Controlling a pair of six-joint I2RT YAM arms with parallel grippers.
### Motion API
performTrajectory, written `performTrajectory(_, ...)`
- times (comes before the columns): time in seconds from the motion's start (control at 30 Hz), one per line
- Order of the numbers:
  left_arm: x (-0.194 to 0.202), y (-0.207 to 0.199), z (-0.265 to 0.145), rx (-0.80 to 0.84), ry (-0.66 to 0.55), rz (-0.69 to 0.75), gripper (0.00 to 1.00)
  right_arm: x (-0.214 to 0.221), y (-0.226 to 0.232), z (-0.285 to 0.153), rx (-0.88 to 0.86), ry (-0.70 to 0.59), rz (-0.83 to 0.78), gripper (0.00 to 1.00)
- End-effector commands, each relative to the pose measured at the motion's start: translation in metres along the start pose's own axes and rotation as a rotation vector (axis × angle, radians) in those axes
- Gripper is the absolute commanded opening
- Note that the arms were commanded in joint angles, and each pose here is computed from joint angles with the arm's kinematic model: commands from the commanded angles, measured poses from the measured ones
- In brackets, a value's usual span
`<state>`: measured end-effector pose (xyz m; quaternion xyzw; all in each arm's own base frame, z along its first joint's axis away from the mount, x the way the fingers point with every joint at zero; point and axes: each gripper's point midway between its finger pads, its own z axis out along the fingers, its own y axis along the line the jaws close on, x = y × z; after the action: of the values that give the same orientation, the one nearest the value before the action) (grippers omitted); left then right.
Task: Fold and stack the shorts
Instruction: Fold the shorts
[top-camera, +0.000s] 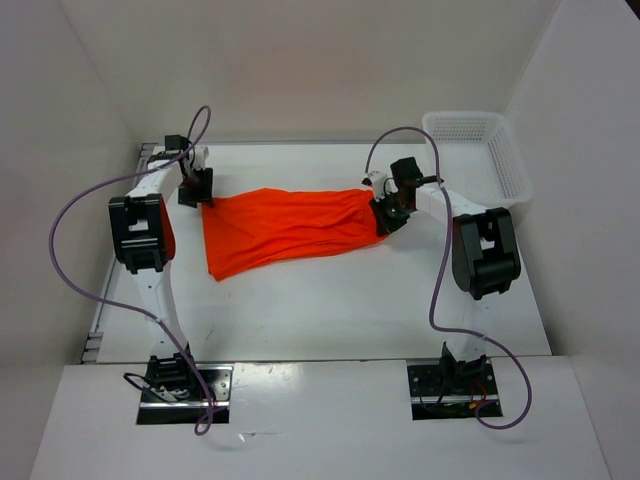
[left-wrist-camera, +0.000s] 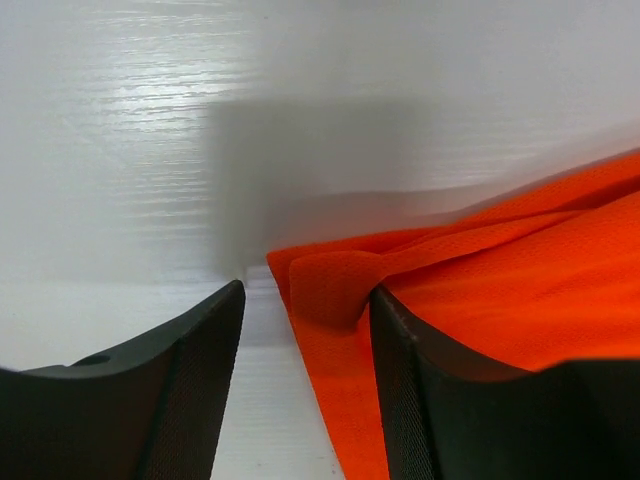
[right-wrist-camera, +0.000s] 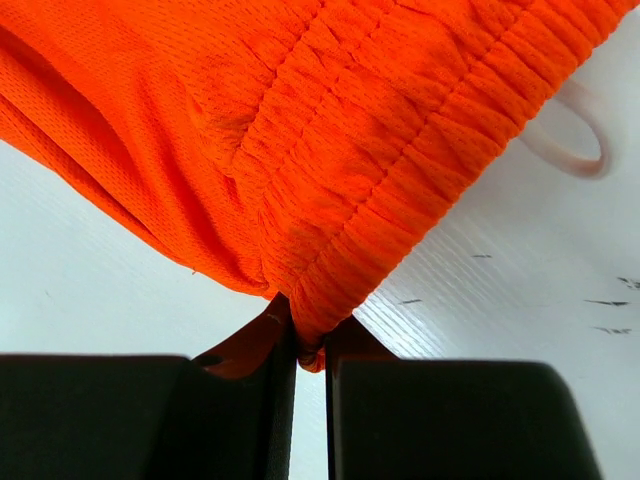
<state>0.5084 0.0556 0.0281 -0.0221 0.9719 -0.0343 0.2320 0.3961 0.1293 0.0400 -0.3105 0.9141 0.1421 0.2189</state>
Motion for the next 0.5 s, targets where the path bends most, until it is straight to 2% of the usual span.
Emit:
performTrajectory(0.0,-0.032,-0.007,-0.041,-0.009,-0.110,0.026,0.61,-0.016,-0.016,-0.016,0.046,-0.031,-0.051,0.00)
performTrajectory(0.03,-0.037,-0.010,-0.051,0.003,-0.140,0.030,0.61,-0.016,-0.016,-0.016,0.046,-0.031,-0.051,0.00)
performTrajectory(0.07,-0.047,-0.013,-0.079,-0.001,-0.194,0.037,0.61,-0.016,-0.016,-0.016,0.046,-0.031,-0.051,0.00)
performTrajectory(0.2,-0.032,-0.024,-0.108,-0.011,-0.220,0.056,0.67,-0.017,-0.014,-0.016,0.037,-0.035,-0.051,0.00)
performTrajectory(0.23,-0.003,-0.024,-0.099,-0.005,-0.122,0.045,0.68,-0.017,-0.015,-0.016,0.037,-0.034,-0.060,0.00)
performTrajectory(0.37,0.079,-0.026,-0.060,0.052,0.134,0.001,0.67,-0.027,-0.019,-0.023,0.058,-0.057,-0.082,0.00)
performTrajectory(0.47,0.098,-0.040,-0.053,0.151,0.167,-0.022,0.67,-0.036,-0.022,-0.031,0.077,-0.072,-0.113,0.00)
